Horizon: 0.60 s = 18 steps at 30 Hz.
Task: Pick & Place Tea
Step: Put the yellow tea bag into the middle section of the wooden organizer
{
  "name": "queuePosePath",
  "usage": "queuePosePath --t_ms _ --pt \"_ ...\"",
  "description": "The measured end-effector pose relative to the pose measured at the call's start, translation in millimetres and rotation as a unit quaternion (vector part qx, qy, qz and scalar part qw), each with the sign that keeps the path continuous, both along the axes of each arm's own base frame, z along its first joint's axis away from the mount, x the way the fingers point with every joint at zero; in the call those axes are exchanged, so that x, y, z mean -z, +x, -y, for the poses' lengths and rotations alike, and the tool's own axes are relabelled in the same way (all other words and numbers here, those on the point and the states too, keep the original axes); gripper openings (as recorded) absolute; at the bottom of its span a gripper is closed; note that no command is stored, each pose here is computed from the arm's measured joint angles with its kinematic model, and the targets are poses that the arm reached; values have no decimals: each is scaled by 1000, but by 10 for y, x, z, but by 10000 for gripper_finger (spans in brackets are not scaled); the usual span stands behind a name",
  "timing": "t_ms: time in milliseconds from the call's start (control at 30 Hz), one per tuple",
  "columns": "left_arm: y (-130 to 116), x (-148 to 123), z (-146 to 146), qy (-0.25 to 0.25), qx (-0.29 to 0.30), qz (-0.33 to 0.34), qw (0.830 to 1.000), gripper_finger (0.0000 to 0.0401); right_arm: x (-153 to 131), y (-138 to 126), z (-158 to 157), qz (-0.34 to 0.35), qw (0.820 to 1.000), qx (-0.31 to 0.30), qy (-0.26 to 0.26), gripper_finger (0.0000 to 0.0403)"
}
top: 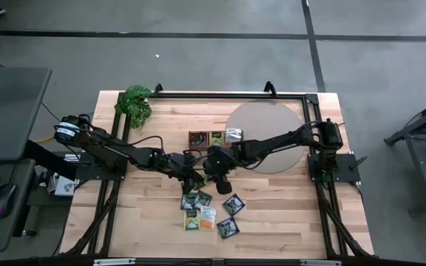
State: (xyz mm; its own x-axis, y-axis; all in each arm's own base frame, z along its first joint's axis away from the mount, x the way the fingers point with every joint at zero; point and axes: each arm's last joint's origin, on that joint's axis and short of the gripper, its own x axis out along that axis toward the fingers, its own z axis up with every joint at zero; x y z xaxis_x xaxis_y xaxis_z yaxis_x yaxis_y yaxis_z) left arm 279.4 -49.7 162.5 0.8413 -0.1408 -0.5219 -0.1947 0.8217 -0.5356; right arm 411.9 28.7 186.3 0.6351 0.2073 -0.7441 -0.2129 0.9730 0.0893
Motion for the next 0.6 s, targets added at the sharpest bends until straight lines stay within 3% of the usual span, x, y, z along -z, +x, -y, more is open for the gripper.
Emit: queuePosePath --t_ms 333,600 --pt "0 1 -2 1 -1 -1 1000 0 1 1 3 0 1000 0 -2 14" --pt "-2 4 -3 1 -2 -2 1000 1 9 -8 8 -7 1000 6 -1 4"
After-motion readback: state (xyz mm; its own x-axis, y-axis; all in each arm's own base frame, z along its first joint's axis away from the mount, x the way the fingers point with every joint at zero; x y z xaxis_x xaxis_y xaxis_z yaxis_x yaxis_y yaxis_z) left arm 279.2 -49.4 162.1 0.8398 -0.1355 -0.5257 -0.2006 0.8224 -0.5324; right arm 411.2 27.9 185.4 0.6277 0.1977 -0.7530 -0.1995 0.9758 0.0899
